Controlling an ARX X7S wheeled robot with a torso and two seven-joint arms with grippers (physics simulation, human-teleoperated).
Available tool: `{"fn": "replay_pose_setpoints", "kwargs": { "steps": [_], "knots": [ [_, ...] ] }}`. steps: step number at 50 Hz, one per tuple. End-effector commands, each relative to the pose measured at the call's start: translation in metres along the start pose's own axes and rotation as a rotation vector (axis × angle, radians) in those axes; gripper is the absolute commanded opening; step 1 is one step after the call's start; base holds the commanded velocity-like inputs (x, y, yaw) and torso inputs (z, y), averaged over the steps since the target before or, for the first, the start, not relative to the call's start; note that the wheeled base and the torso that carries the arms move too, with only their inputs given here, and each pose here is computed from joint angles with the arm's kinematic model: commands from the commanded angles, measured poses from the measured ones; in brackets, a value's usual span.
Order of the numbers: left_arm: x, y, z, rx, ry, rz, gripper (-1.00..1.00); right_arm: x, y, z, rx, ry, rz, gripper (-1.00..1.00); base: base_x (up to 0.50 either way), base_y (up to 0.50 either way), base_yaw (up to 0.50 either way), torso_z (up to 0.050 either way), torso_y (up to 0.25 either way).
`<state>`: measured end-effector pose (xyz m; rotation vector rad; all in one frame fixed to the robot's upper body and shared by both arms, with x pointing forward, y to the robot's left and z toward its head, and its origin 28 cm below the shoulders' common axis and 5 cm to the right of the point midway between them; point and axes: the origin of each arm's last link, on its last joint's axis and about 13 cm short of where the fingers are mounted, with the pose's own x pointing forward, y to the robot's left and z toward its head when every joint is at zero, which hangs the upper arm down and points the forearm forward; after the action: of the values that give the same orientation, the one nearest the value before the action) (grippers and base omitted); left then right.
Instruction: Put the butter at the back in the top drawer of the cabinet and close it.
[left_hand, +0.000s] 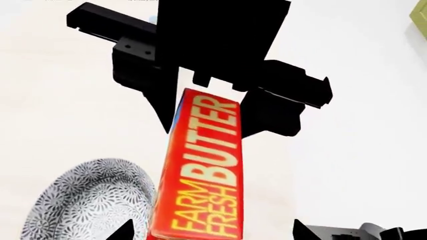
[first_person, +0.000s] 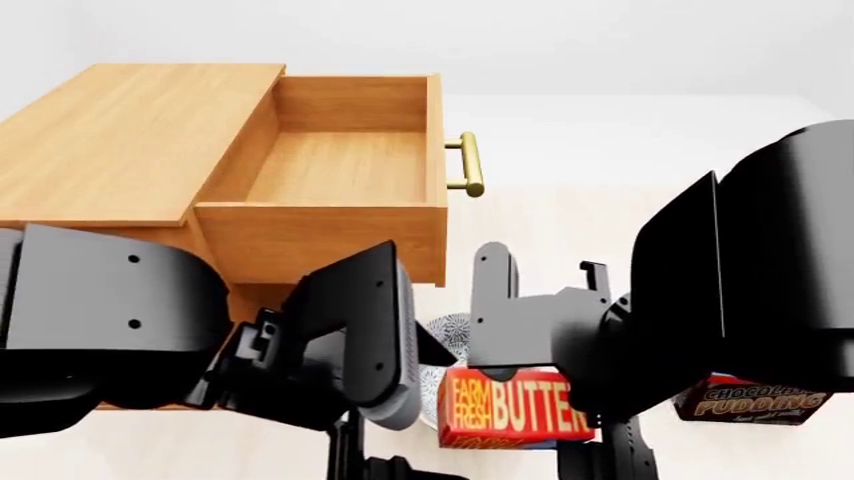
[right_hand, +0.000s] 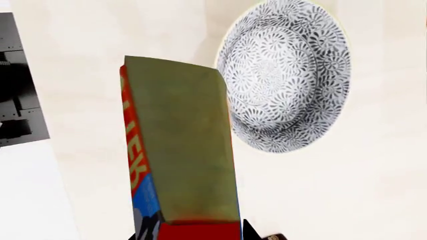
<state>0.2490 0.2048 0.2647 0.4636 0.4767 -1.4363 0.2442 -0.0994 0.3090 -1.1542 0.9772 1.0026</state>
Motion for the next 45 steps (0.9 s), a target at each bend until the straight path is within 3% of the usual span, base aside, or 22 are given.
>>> {"fn": "replay_pose_setpoints", "kwargs": {
  "steps": [1,41,42,45],
  "knots": [
    [0.003,0.002,0.003,0.016,-0.009,0.005,1.0,-0.005,0.0,0.004,-0.017,-0.021,-0.033,-1.0,0.0,0.0,0.0,0.0,0.0],
    [0.014,0.01,-0.006,0.023,0.032,0.005,1.0,-0.007,0.001,0.004,-0.026,-0.03,-0.037,-1.0,0.0,0.0,0.0,0.001,0.001],
    [0.013,0.01,-0.006,0.023,0.026,0.007,-1.0,-0.007,0.001,0.004,-0.026,-0.03,-0.037,-1.0,0.0,0.0,0.0,0.0,0.0],
    [0.013,0.01,-0.006,0.027,0.011,0.021,-1.0,-0.007,0.001,0.004,-0.026,-0.03,-0.037,-1.0,0.0,0.0,0.0,0.0,0.0]
  ]
}}
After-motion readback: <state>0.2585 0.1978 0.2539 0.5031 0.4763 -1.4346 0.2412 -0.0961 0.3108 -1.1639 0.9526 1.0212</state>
